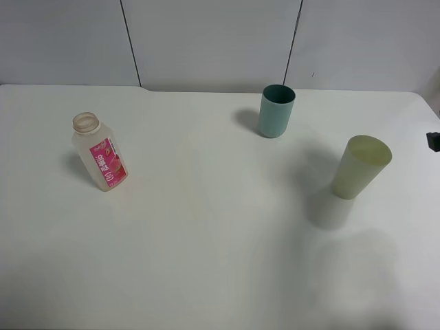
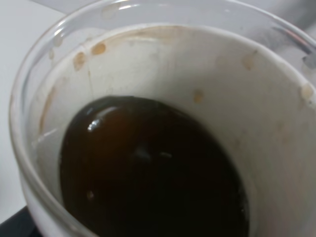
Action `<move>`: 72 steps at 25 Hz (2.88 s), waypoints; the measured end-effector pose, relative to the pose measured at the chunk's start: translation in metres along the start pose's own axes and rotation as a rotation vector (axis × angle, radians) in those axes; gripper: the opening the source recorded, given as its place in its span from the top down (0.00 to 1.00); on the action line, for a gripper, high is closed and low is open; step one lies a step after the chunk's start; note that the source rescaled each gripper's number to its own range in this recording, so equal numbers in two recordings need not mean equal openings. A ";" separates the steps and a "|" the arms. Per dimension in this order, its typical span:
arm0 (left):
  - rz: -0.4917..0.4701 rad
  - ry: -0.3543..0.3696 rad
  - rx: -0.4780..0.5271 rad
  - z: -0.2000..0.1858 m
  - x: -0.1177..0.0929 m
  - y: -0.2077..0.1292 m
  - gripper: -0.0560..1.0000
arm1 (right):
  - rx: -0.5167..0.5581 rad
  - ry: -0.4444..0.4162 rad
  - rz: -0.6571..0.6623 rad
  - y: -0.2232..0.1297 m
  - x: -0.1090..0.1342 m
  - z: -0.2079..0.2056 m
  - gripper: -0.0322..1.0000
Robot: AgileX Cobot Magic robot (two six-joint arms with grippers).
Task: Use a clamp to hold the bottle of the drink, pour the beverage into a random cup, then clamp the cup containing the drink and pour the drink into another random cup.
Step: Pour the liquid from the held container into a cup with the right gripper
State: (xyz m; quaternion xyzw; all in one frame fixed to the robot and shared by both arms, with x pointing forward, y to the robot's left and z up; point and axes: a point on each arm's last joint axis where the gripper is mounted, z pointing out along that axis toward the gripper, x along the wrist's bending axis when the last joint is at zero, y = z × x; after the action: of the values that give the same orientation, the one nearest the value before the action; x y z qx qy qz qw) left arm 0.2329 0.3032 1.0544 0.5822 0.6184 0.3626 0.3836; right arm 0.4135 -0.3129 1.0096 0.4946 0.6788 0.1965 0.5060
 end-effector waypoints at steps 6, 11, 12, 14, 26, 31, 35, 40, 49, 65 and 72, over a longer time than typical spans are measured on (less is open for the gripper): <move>0.000 0.000 0.000 0.000 0.000 0.000 0.00 | 0.090 0.047 -0.074 -0.007 0.016 0.018 0.97; 0.000 0.000 0.000 0.000 0.000 0.000 0.00 | 0.105 0.053 -0.153 -0.007 0.026 0.022 0.97; 0.000 0.000 0.000 0.000 0.000 0.000 0.00 | 0.101 0.055 -0.171 -0.006 0.027 0.021 0.97; 0.000 0.000 0.000 0.000 0.000 0.000 0.00 | 0.095 0.048 -0.202 -0.005 0.029 0.020 0.97; 0.000 0.000 0.000 0.000 0.000 0.000 0.00 | 0.093 0.031 -0.396 -0.004 0.028 0.020 0.97; 0.000 0.000 0.000 0.000 0.000 0.000 0.00 | 0.092 0.036 -0.486 -0.004 0.028 0.020 0.97; 0.000 0.000 0.000 0.000 0.000 0.000 0.00 | 0.091 0.037 -0.518 -0.004 0.028 0.020 0.97; 0.000 0.000 0.000 0.000 0.000 0.000 0.00 | 0.090 0.041 -0.615 -0.004 0.028 0.020 0.97; 0.000 0.000 0.000 0.000 0.000 0.000 0.00 | 0.088 0.046 -0.728 -0.004 0.028 0.020 0.97; 0.000 0.000 0.000 0.000 0.000 0.000 0.00 | 0.097 0.034 -0.853 -0.004 0.026 0.020 0.97; 0.000 0.000 0.000 0.000 0.000 0.000 0.00 | 0.112 0.010 -0.861 -0.004 0.023 0.020 0.97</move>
State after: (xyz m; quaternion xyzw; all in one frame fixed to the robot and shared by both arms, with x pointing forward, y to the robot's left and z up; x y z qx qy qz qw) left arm 0.2329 0.3032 1.0544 0.5822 0.6184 0.3626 0.3836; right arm 0.4286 -0.2991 0.9866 0.1919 0.8352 -0.0674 0.5110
